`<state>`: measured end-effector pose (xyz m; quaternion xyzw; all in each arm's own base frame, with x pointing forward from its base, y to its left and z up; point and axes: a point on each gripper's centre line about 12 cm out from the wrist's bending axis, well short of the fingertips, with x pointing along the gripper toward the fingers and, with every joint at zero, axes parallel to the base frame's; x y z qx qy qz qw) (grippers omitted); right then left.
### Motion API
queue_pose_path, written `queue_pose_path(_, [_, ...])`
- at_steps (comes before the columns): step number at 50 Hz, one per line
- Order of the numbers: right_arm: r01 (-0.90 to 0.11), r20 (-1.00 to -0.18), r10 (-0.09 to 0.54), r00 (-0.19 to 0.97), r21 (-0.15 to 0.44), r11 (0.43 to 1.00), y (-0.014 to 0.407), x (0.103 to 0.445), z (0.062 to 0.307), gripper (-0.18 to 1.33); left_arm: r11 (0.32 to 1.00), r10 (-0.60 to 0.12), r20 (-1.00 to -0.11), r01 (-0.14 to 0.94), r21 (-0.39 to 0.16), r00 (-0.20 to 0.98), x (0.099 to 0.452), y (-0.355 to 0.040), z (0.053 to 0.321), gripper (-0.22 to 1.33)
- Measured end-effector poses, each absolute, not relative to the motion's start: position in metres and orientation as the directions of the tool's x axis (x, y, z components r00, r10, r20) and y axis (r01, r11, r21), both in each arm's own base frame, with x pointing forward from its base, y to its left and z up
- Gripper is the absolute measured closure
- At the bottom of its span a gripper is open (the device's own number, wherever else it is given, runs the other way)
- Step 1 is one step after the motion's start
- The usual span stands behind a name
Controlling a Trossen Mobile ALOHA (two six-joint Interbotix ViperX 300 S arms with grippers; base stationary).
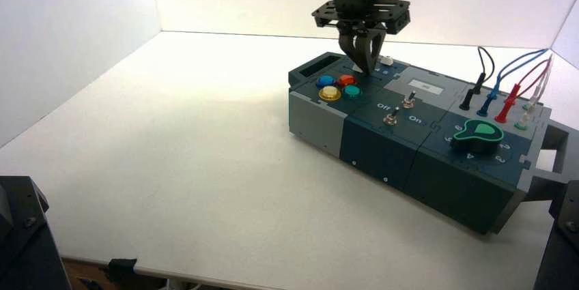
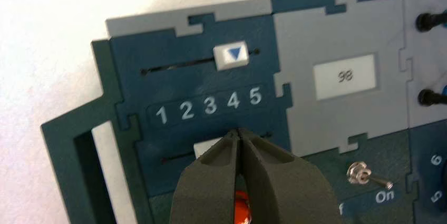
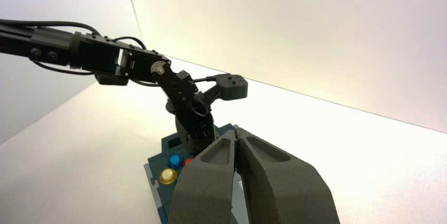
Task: Move the bottom slider to position 1.
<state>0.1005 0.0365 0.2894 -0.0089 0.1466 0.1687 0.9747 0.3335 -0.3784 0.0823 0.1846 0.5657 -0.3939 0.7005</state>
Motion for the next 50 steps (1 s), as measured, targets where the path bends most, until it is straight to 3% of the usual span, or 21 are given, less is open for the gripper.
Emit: queue_pose_path(50, [-0.33, -0.286, 0.325, 0.901, 0.032, 0.943, 0.036, 0.101, 0.29, 1.29, 0.648, -0.342, -0.937, 0.741, -0.176, 0.077, 0.346, -0.357, 0.096, 1.28])
